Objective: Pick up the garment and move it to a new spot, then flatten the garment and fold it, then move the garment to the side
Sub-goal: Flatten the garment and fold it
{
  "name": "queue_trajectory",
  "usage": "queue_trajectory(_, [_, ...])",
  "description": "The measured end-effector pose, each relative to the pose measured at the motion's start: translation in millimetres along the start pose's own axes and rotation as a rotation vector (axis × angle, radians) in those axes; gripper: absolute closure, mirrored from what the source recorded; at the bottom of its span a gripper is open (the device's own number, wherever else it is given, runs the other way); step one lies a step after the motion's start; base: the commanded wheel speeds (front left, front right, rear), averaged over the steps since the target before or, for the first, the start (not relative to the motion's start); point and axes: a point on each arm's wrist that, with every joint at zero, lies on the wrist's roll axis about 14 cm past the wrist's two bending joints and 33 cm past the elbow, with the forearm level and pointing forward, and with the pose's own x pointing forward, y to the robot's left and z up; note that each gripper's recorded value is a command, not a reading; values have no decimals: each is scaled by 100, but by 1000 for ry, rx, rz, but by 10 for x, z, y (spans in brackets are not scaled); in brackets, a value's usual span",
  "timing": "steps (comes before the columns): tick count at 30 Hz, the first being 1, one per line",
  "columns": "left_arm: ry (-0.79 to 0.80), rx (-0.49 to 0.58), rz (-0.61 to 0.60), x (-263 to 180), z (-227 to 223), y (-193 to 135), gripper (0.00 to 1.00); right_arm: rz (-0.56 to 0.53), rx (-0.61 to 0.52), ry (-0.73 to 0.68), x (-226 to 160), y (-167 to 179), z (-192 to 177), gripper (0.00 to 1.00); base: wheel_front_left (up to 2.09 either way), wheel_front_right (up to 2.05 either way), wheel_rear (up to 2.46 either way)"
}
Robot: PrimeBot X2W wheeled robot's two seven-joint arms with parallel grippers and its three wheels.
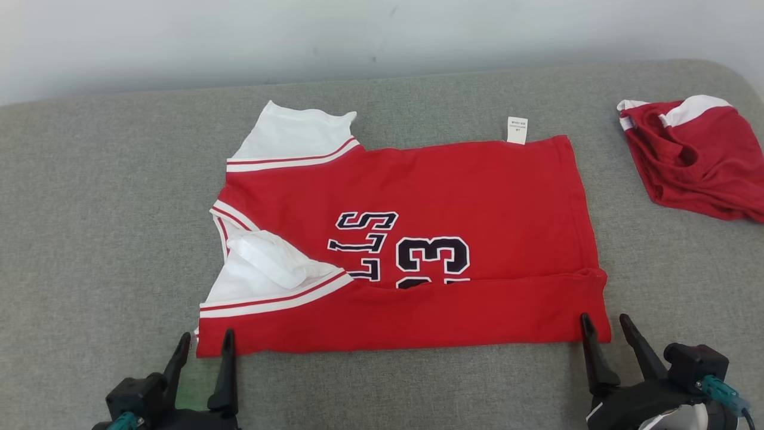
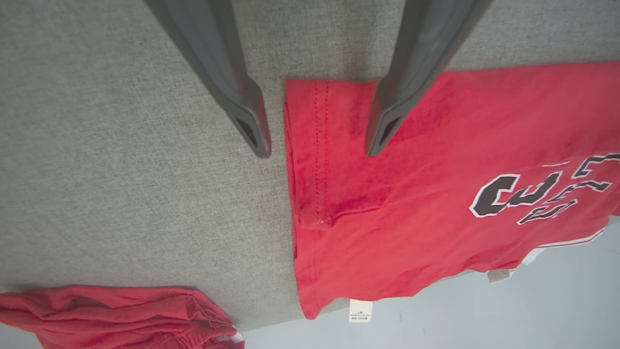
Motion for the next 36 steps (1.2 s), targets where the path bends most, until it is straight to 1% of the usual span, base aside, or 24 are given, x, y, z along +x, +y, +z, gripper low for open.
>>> queue_trajectory(8, [56,2,36,-28,-167,88,0,0,-26,69,6,13,-161,0,0,0,0])
queue_trajectory(9, [63,-10,47,-26,-190,108,0,-3,-22,73,12,13,-171,22,0,0,0])
queue_trajectory(10, [73,-21,51,-23,-223,112,0,-3,-19,78,18,20,-184,51,0,0,0])
queue_trajectory(11, [86,-25,53,-25,-263,105,60,-3,-17,80,24,26,-194,100,0,0,0])
queue_trajectory(12, [88,-34,52,-15,-269,95,100,-2,-17,78,31,40,-193,100,0,0,0])
queue_trajectory(17, [94,-51,47,-11,-280,55,100,6,-12,66,23,88,-188,100,0,0,0])
queue_trajectory(21, [63,-63,58,-71,-193,88,100,6,-2,35,-21,94,-128,100,0,0,0])
queue_trajectory(28, [35,-97,83,-355,-200,109,100,15,32,21,-215,165,-173,100,0,0,0])
queue_trajectory(32, [43,-109,101,-559,-286,125,100,24,48,24,-339,207,-210,100,0,0,0])
queue_trajectory(36, [45,-120,115,-674,-331,125,100,16,58,31,-430,186,-223,100,0,0,0])
